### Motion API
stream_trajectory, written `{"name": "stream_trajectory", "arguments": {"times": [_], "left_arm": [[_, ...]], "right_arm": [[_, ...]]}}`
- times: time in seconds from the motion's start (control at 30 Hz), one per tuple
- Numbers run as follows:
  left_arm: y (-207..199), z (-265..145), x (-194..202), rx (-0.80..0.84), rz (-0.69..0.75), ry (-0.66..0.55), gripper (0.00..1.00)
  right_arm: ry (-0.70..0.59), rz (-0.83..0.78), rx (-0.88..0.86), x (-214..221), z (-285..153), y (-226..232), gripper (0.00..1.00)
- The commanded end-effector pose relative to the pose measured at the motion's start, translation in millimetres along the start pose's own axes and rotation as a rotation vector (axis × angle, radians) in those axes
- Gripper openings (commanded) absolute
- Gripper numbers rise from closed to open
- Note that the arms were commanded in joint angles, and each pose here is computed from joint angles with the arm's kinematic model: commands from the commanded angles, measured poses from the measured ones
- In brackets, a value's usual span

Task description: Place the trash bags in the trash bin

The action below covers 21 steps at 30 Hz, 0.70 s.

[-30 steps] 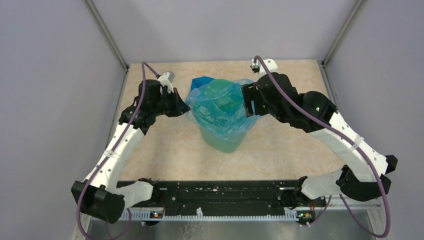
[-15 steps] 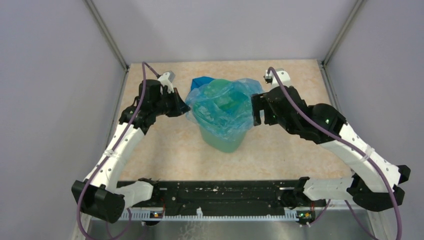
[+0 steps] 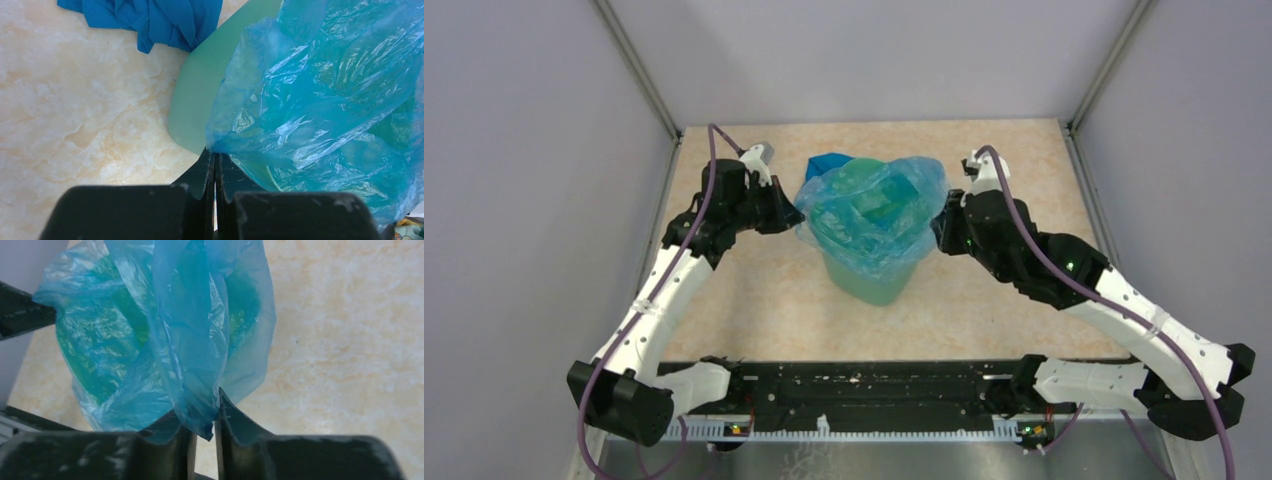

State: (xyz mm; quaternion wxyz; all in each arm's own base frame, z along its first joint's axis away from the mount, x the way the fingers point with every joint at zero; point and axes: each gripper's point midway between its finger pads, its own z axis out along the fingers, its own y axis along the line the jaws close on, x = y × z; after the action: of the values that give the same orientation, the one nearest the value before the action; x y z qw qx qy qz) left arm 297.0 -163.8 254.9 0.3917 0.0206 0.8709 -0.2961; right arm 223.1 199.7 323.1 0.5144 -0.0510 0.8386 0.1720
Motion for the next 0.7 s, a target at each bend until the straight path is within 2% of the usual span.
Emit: {"name": "stream_trajectory", "arguments": {"times": [0.0,0.03,0.07,0.37,0.5,0.67], "left_arm": [[1,3,-5,0.004,0.016,-0.025,0.0],[2,4,-4,0.003,0.013,-0.022,0.0],[3,6,-2,0.002,0.011,-0.016,0.0],[13,16,13,-0.008,-0.013,0.013,0.0],[18,25,16,-0.014,-0.028,0.01,0.0],[21,36,6,-0.028,-0.044,-0.018,0.0]], "right_arm": [[-0.029,0.041,0.049,-8,2,-5,0.07],[-0.009,0.033,0.07,-1,1,-10,0.01],[0.011,0.027,0.083,6,0,-15,0.0],[0.209,-0.023,0.123,94,8,-41,0.0],[0.203,-0.039,0.186,108,22,-52,0.0],[0.161,-0.039,0.242,103,38,-59,0.0]]}}
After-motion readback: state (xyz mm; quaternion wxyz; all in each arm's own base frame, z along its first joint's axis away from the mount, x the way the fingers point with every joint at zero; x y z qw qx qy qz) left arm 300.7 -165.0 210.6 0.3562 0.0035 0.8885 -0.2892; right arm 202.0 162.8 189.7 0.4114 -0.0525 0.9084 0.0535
